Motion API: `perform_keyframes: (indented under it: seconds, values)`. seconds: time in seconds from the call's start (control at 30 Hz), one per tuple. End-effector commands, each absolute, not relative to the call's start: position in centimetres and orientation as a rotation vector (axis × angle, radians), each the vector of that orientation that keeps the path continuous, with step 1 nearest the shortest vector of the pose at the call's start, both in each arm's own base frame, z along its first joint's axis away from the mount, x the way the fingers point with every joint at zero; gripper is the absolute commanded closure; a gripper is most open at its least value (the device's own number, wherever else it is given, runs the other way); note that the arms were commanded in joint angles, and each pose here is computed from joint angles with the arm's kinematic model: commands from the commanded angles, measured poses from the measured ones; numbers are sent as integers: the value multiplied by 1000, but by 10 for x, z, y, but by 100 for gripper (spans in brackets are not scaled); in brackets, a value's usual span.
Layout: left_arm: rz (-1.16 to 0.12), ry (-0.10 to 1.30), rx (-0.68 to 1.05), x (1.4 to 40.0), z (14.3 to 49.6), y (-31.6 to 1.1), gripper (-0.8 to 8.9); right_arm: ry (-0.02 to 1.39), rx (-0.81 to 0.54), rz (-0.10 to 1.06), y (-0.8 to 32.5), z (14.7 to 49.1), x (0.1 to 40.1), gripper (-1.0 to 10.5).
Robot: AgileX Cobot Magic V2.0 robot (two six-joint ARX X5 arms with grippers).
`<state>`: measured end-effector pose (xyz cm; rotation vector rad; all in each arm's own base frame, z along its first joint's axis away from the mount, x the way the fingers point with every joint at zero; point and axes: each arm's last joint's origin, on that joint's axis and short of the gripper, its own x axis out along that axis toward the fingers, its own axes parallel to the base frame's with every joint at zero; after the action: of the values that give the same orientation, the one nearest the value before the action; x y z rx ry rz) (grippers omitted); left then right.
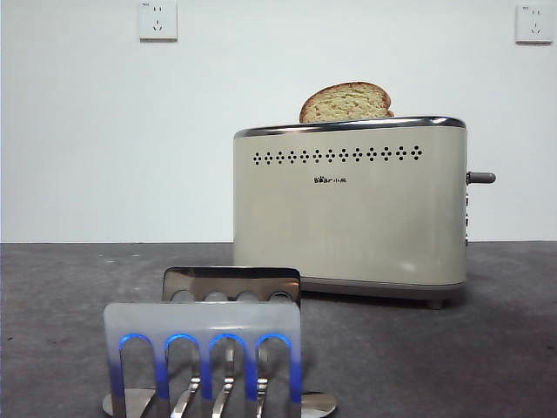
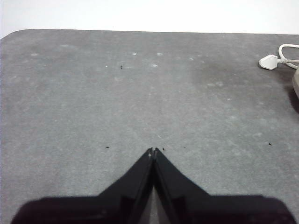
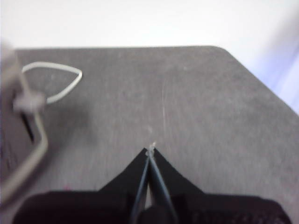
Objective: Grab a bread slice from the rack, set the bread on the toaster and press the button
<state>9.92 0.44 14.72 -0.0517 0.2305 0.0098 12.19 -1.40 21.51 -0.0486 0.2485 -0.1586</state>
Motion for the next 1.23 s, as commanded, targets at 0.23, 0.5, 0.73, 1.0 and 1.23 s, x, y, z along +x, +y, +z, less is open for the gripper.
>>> perform_keyframes:
  seconds: [0.23,0.5,0.73,1.0,1.23]
  values:
    - [12,238,-62,99,144,4,817,191,-14,-119,-10,150,98,946]
    - [12,238,-62,99,144,4,817,184,-46,-125,-10,150,95,946]
    - [12,240,-62,100,144,4,817,183,-59,-124,-10,150,95,946]
    - [12,240,-62,100,144,4,817,183,-59,-124,-10,150,95,946]
    - [12,240,-62,100,144,4,817,183,-59,-125,-10,150,95,946]
